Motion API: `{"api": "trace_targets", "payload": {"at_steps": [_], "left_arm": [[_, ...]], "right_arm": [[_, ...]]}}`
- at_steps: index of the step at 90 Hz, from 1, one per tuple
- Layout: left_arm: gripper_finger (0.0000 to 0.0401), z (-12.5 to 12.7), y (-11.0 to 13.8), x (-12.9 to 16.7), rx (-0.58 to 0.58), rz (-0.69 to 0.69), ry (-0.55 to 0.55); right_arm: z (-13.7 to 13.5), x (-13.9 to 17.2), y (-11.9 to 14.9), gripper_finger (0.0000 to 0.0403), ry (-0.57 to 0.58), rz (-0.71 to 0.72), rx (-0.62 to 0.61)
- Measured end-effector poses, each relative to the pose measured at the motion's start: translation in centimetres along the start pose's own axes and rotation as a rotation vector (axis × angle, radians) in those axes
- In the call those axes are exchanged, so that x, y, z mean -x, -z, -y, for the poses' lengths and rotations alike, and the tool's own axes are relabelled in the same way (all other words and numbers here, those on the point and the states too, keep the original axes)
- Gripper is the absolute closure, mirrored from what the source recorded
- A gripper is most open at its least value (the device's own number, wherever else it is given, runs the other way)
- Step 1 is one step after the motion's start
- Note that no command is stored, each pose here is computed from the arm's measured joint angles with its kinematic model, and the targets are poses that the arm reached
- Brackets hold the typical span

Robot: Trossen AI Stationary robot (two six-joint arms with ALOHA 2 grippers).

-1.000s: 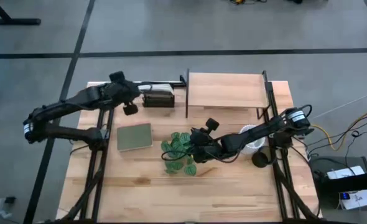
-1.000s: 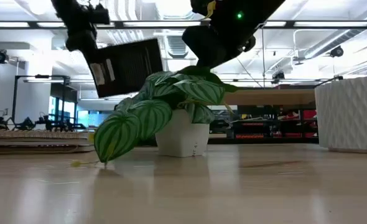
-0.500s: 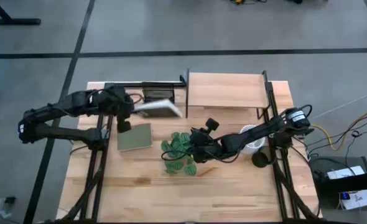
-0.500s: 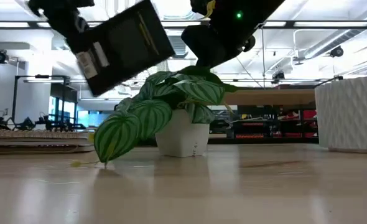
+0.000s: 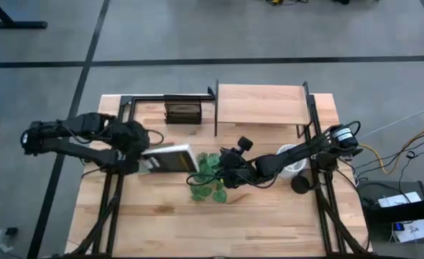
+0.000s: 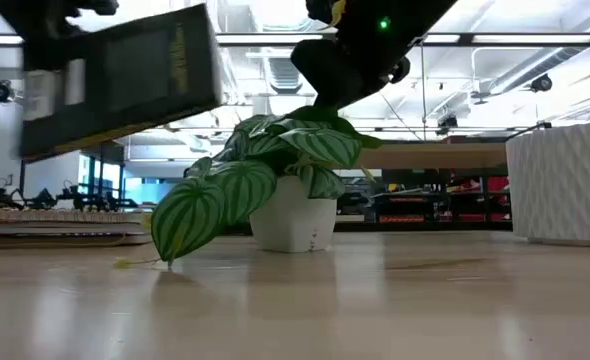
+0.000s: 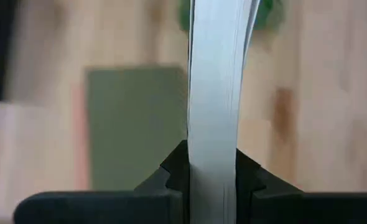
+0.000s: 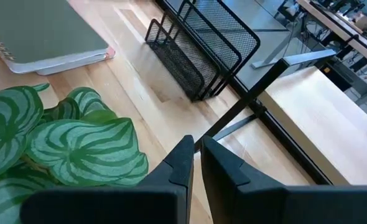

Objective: Stock shelves
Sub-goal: Remove the black book from the black mesh bookshelf

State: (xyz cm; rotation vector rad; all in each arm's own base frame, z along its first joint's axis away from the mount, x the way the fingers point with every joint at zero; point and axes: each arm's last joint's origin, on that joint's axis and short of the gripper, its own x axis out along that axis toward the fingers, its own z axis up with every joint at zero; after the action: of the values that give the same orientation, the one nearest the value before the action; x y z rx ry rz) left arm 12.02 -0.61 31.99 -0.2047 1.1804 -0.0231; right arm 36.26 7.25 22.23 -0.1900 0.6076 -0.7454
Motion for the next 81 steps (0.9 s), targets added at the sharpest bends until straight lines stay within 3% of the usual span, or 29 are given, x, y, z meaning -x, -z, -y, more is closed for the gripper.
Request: {"api": "trace_targets", "payload": {"at_steps": [7,20,31,38,50,55,81], "left_arm": [[0.0364,0.1,0.6,-0.2,0.047,-0.065,0.015],[0.0364,-0.2,1.8,-0.1,0.159,-0.18,-0.052],[0.0364,-0.3,1.8,-0.1,0.164,-0.167,-0.096],[0.0364,-0.6,1.7,-0.1,0.156,-0.134,-0.212],[0.0355,-1.5,1.4,0.2,0.127,-0.048,-0.537],[0.0353,-1.7,1.4,0.3,0.123,-0.028,-0.611],[0.0364,-1.9,2.0,-1.2,0.197,-0.063,-0.616]], "right_arm": [[0.0,0.0,0.0,0.0389,0.0,0.0,0.0],[0.0,0.0,0.0,0.0389,0.0,0.0,-0.001],[0.0,0.0,-0.1,0.0389,-0.001,0.004,-0.005],[0.0,0.0,-0.1,0.0389,-0.001,0.005,-0.008],[0.1,-0.1,-0.1,0.0389,0.001,0.004,-0.009],[0.1,-0.1,-0.1,0.0389,0.002,0.004,-0.01],[0.1,-0.2,-0.1,0.0389,0.003,0.003,-0.011]]}}
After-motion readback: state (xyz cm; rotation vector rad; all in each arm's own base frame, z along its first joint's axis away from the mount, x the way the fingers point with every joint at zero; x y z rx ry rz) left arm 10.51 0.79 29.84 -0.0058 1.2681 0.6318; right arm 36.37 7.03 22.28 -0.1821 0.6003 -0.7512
